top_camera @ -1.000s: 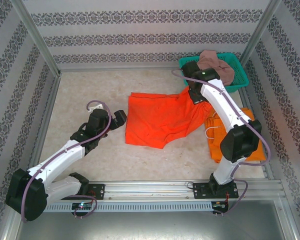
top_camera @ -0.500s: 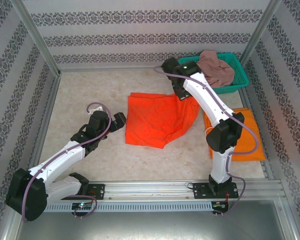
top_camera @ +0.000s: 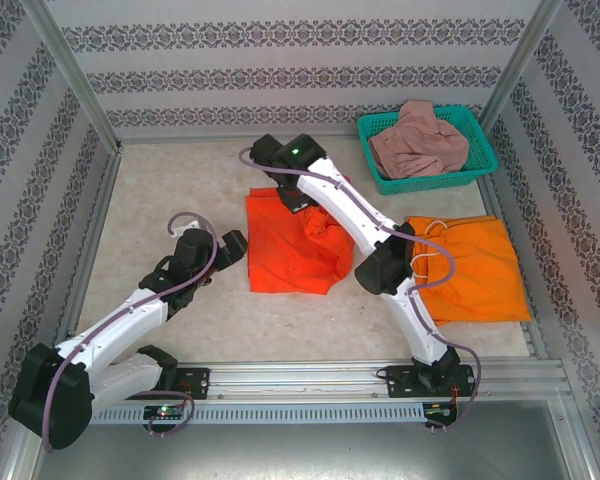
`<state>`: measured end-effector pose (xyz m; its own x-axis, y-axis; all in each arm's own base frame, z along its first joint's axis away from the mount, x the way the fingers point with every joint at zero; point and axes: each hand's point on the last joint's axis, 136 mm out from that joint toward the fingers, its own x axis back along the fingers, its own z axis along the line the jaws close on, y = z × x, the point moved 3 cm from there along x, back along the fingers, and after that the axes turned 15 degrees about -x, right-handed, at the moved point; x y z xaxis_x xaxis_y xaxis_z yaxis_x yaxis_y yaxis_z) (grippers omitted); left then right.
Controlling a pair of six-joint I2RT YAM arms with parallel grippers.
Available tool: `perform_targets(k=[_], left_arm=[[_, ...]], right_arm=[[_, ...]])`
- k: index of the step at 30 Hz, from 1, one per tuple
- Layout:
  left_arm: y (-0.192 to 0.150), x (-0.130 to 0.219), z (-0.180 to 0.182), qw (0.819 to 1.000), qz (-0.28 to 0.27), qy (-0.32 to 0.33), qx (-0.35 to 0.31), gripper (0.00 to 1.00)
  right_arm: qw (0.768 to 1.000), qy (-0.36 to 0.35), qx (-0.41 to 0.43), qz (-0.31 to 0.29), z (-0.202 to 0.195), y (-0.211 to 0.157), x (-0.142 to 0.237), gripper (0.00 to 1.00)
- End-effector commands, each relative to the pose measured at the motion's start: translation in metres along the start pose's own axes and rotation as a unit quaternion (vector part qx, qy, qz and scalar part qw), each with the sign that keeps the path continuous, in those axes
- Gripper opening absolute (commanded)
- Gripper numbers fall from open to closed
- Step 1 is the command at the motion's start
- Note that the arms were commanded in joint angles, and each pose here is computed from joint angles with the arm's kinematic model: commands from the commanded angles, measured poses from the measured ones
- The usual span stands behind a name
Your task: Fold and stack the shorts
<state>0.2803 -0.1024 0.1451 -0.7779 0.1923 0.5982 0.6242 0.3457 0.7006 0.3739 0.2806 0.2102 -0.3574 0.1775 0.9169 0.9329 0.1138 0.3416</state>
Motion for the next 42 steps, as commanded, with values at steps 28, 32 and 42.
perform_targets(k=[28,32,42], left_arm=[[0.05,-0.057,-0.074,0.991,0.065,-0.102,0.05,0.88],[0.042,-0.091,-0.073,0.989,0.101,-0.095,0.059,0.83],[0.023,-0.112,-0.064,0.983,0.135,-0.086,0.088,0.7]], right_arm=[[0.924,0.296,-0.229,0.08,-0.02,-0.052,-0.051,0.83],[0.915,0.292,-0.246,0.128,-0.018,-0.079,-0.087,0.84],[0.916,0.227,-0.249,0.218,-0.075,-0.148,-0.127,0.84]])
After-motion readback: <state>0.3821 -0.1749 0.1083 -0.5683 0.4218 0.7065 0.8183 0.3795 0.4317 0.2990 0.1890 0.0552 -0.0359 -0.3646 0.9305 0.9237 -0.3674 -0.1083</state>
